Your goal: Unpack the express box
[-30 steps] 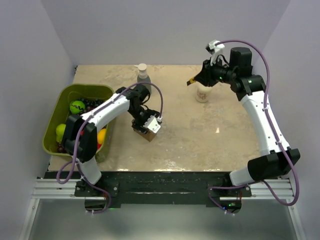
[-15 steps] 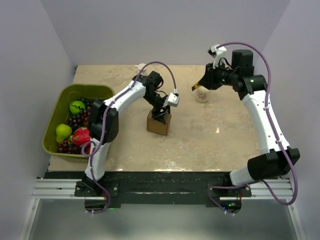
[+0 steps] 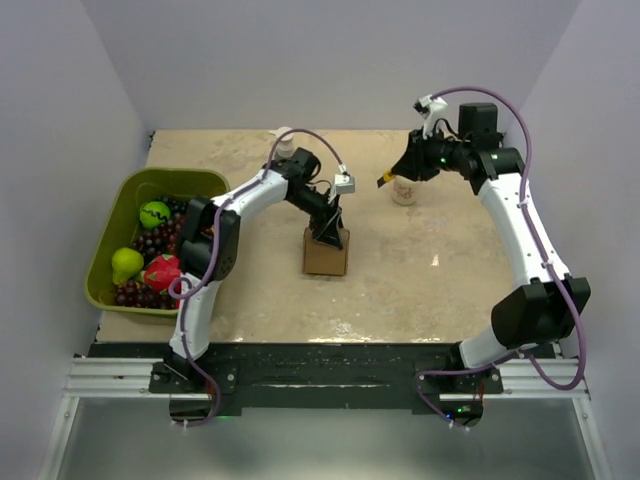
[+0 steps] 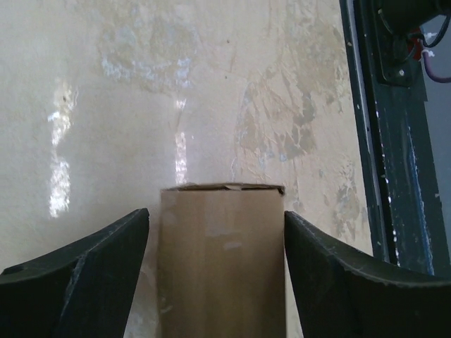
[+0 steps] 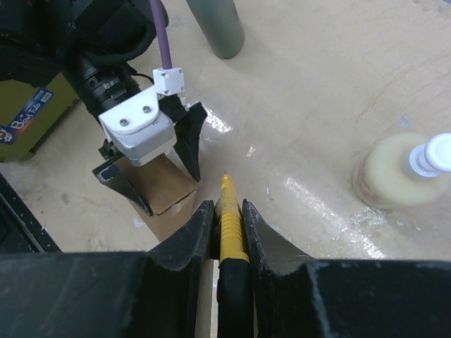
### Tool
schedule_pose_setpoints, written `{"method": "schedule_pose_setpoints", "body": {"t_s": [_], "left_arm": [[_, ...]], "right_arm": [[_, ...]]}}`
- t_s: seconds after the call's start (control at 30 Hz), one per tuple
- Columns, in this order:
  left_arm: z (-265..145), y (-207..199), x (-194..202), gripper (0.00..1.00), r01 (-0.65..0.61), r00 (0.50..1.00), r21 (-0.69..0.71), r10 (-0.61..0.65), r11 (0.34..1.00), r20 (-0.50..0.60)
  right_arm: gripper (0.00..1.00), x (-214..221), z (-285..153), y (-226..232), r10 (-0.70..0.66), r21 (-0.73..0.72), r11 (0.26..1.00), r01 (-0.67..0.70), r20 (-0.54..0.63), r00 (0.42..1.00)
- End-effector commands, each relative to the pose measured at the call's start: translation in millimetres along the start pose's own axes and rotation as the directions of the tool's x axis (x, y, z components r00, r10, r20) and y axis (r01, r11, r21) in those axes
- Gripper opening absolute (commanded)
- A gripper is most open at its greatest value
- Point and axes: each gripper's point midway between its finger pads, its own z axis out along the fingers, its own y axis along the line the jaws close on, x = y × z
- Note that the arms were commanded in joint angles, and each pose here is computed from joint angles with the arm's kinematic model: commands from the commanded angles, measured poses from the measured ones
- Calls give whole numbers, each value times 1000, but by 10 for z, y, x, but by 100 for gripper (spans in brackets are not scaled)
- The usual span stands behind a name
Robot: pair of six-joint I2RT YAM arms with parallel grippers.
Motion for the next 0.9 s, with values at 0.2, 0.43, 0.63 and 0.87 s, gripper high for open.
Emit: {"method": "schedule_pose_setpoints", "body": {"t_s": [0.2, 0.43, 0.63, 0.87], "left_arm": [[-709, 383, -865, 89, -112, 961, -458, 214, 882, 175], [-913, 21, -992, 100, -306, 914, -486, 396, 819, 91], [-760, -86, -588, 100, -478, 873, -389, 475, 788, -110], [-505, -69, -312, 100, -552, 833, -336, 498, 763, -240]], "right_arm": [[0, -46, 45, -31, -3, -8, 1000, 4, 41, 999], [0, 16, 23, 12, 12, -10, 1000, -12, 48, 999], [0, 42, -41, 32, 0, 0, 1000, 0, 59, 998], [0, 52, -136, 34, 7, 18, 1000, -9, 73, 997]]}}
